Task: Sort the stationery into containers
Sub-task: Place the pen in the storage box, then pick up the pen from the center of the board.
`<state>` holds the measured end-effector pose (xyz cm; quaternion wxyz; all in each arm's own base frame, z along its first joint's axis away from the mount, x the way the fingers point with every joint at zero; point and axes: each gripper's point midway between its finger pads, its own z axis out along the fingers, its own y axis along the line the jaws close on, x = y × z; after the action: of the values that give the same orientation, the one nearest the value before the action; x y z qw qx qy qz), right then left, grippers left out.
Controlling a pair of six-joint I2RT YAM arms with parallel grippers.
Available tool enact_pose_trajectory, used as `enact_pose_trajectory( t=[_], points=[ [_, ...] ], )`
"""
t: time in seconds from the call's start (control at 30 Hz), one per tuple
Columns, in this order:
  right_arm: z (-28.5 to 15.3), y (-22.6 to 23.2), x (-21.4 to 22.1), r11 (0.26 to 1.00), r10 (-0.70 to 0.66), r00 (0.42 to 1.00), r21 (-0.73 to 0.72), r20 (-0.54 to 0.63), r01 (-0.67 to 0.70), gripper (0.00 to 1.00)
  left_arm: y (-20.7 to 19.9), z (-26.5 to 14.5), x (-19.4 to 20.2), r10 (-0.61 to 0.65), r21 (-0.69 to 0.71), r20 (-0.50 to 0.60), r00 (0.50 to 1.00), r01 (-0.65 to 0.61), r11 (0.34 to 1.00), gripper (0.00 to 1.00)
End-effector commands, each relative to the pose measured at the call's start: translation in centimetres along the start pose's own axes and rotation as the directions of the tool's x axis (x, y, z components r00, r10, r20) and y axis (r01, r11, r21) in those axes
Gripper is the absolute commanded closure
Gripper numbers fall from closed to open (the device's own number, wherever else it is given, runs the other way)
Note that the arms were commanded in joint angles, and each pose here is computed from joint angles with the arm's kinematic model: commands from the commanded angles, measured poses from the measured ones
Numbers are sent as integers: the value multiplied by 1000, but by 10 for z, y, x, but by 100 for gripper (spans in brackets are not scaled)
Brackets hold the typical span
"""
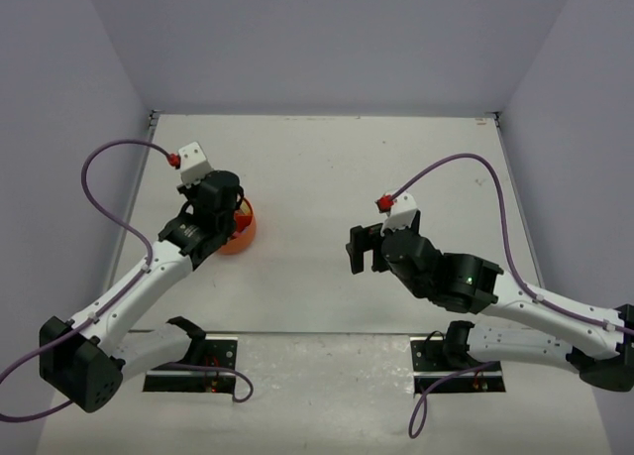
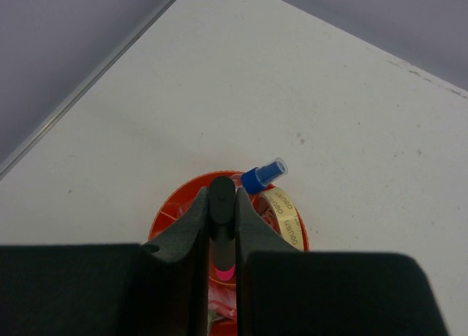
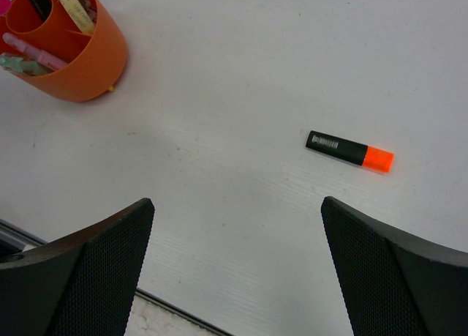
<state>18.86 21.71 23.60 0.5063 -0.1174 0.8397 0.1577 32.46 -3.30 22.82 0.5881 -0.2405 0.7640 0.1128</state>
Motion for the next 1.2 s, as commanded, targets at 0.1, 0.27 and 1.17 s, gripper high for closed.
enact_pose_trajectory(
  t=[0.1,0.27,1.17],
  points=[
    [4,-1,6,1000,3,1000,16,-13,-3,1,2,18,-6,-59,-30,61,996,61,998,100],
    [6,-3,9,1000,-9,1000,25,-18,10,1,-2,25,8,-56,-27,40,998,57,998,100],
    [129,-108,63,939,-322,808,-54,-494,341,2,-12,-105,-48,-17,548,-118,993,80,833,0]
  ],
)
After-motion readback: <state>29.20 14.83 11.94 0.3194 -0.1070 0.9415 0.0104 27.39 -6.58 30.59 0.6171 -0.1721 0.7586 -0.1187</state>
